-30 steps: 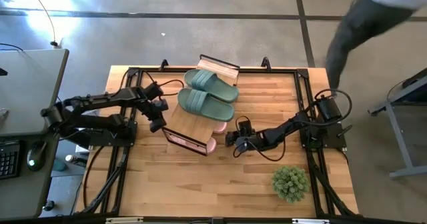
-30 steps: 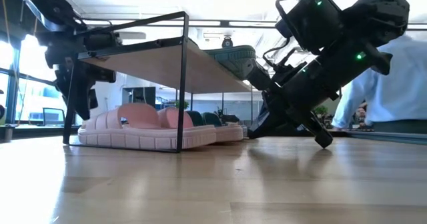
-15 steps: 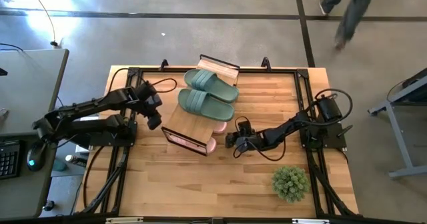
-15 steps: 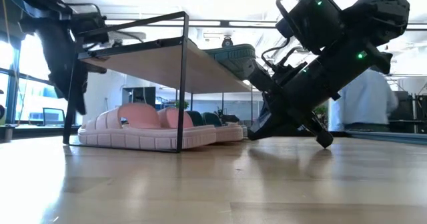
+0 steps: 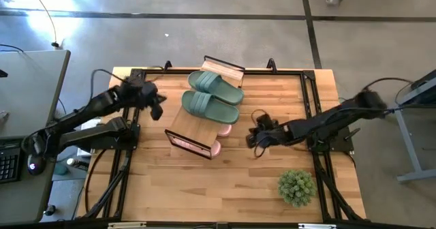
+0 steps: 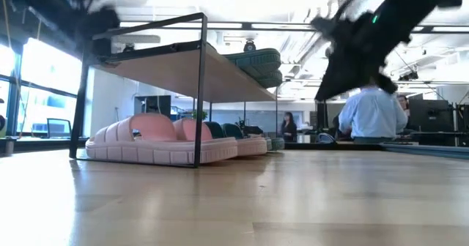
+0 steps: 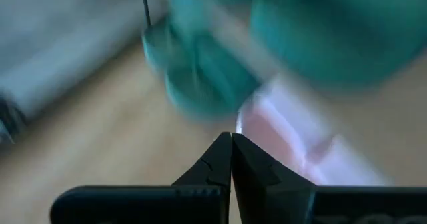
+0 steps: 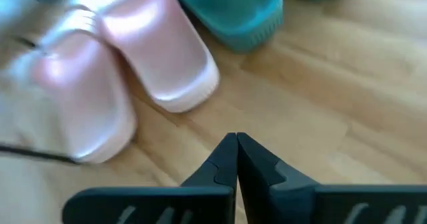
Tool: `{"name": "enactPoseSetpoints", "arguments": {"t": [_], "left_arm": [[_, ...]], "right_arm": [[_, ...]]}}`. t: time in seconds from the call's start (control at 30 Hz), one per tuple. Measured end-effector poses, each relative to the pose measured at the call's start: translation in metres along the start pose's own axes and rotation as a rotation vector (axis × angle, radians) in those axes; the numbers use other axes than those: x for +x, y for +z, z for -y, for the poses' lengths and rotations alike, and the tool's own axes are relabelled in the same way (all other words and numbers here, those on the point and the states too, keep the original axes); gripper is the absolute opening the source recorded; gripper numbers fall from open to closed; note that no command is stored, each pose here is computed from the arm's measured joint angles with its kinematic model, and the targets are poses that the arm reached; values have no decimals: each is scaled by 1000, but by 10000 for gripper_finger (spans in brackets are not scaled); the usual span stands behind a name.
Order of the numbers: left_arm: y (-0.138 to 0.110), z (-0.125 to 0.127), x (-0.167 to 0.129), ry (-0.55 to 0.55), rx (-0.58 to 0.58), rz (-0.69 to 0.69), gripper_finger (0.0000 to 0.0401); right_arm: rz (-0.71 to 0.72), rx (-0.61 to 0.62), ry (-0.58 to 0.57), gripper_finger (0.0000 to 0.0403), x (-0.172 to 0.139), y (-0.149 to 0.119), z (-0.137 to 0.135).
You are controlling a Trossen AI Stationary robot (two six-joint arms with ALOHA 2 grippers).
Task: Pick and place slides into the shelf
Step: Return to Home Position
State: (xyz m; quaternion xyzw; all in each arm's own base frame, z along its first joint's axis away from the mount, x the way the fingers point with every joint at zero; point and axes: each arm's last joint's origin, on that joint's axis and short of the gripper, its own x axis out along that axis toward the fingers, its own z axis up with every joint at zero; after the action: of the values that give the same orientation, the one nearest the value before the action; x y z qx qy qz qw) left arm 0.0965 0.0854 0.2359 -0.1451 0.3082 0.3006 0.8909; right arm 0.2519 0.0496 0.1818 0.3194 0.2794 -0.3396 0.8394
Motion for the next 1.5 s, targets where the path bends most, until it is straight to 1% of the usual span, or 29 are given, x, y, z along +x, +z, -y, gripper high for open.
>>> {"name": "enactPoseSetpoints", "arguments": {"t": [0.07, 0.13, 0.2, 0.27, 0.37, 0.4, 0.47, 0.5, 0.57, 0.6, 0.67, 0.77, 0.87, 0.97, 1.03, 1.1, 1.2, 1.33, 1.43, 1.5], "left_arm": [[20, 1, -13, 9, 59, 148, 1], [43, 3, -28, 19, 132, 305, 1], [66, 6, -48, 26, 211, 454, 1], [88, 9, -68, 8, 297, 581, 1], [119, 17, -96, -91, 426, 722, 1], [129, 19, -105, -141, 470, 763, 1], [149, 25, -118, -272, 556, 818, 1], [158, 28, -124, -337, 600, 844, 1], [177, 32, -134, -457, 692, 888, 0], [186, 34, -139, -491, 724, 908, 0], [203, 36, -147, -523, 753, 934, 0], [220, 34, -163, -487, 785, 969, 0], [222, 26, -176, -452, 825, 941, 0], [214, 15, -179, -409, 793, 868, 0], [206, 7, -178, -360, 764, 824, 0], [196, 2, -176, -342, 749, 800, 0], [179, -2, -169, -365, 738, 783, 0], [156, -6, -155, -364, 696, 742, 0], [140, -9, -147, -360, 680, 751, 0], [132, -8, -146, -364, 683, 786, 0]], "right_arm": [[-1, -22, 50, 0, -19, 15, 5], [-3, -47, 124, 0, -37, 33, 11], [11, -78, 237, 0, -57, 52, 19], [59, -113, 374, 0, -78, 71, 27], [231, -163, 603, 0, -110, 98, 36], [295, -179, 673, 0, -120, 106, 38], [391, -203, 772, 0, -133, 118, 43], [414, -210, 804, 0, -138, 122, 44], [430, -248, 828, 0, -149, 132, 45], [425, -274, 826, 0, -155, 137, 45], [437, -332, 810, 0, -171, 147, 44], [500, -415, 777, 0, -205, 163, 42], [585, -470, 736, 0, -240, 176, 44], [649, -494, 696, 0, -268, 181, 52], [669, -503, 676, 0, -280, 181, 58], [681, -497, 664, 0, -285, 178, 65], [658, -481, 665, 0, -280, 168, 74], [621, -414, 698, 0, -264, 150, 85], [639, -362, 746, 0, -252, 136, 93], [683, -333, 779, 0, -246, 127, 100]]}}
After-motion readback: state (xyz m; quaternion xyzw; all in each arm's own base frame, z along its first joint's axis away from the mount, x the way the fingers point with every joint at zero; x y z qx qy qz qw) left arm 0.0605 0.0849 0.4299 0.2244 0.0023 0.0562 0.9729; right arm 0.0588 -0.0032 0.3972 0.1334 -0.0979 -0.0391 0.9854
